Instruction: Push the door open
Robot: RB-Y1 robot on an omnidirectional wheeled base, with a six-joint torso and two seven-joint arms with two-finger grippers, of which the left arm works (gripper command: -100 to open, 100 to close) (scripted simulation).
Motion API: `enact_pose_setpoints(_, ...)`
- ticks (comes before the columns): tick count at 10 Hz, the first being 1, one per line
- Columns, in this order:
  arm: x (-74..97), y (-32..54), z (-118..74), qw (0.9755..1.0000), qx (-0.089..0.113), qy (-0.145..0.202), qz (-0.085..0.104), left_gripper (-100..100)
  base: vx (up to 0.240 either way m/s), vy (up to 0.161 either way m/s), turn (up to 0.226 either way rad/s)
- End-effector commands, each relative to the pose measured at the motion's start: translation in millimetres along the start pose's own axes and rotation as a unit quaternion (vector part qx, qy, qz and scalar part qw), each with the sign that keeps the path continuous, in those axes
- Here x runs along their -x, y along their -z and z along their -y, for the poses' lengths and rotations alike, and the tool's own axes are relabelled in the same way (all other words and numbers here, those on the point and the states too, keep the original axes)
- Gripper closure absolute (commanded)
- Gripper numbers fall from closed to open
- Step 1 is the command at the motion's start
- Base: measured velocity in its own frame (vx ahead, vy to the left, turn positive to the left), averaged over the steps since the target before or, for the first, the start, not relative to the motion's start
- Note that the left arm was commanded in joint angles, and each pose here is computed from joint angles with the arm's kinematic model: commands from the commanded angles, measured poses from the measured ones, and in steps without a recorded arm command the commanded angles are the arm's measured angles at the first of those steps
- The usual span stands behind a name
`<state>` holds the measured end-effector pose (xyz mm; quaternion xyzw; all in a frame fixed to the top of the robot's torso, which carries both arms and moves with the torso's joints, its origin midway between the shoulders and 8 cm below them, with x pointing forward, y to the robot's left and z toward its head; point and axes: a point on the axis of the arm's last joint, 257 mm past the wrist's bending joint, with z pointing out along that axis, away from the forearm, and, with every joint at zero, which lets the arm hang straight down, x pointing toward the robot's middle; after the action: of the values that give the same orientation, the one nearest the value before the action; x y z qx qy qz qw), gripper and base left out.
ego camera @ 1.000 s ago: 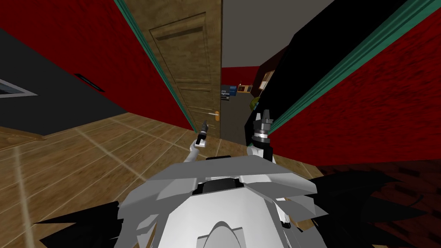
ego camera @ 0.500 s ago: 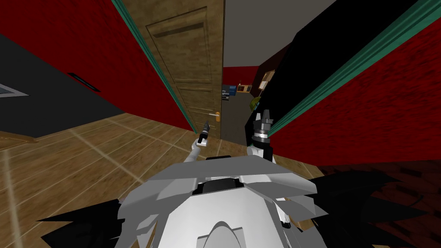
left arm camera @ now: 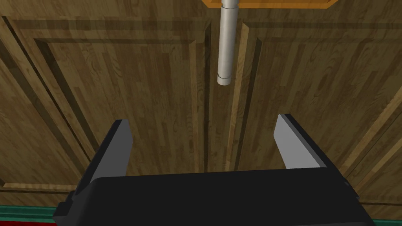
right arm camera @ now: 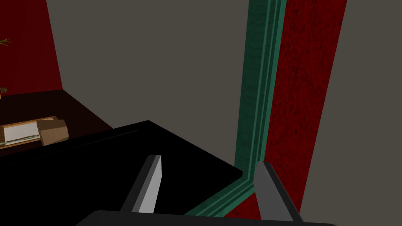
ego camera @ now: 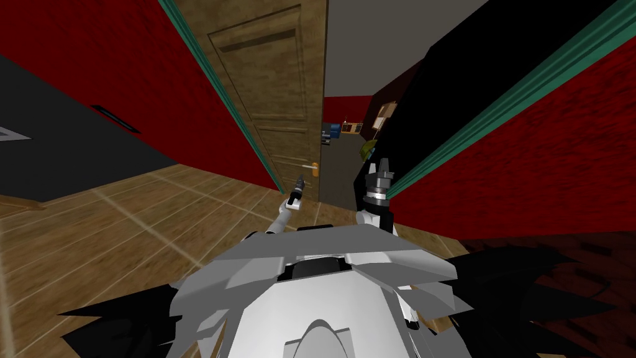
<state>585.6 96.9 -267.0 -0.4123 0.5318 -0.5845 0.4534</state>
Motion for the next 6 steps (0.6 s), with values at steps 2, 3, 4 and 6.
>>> enact_pose_setpoints(2, -13.8, -6.0, -8.6, 0.9998, 0.014, 0.001, -0.013, -100, 0.097, 0.073, -0.032)
enact_pose_setpoints(3, -19.0, -8.5, -11.6, 0.9997, 0.018, 0.001, -0.017, -100, 0.071, 0.042, -0.021)
enact_pose_setpoints(4, -23.9, -10.7, -14.2, 0.9995, 0.023, 0.001, -0.021, -100, 0.063, 0.035, -0.017)
enact_pose_setpoints(6, -33.8, -14.8, -19.3, 0.9991, 0.032, 0.001, -0.03, -100, 0.088, 0.06, -0.023)
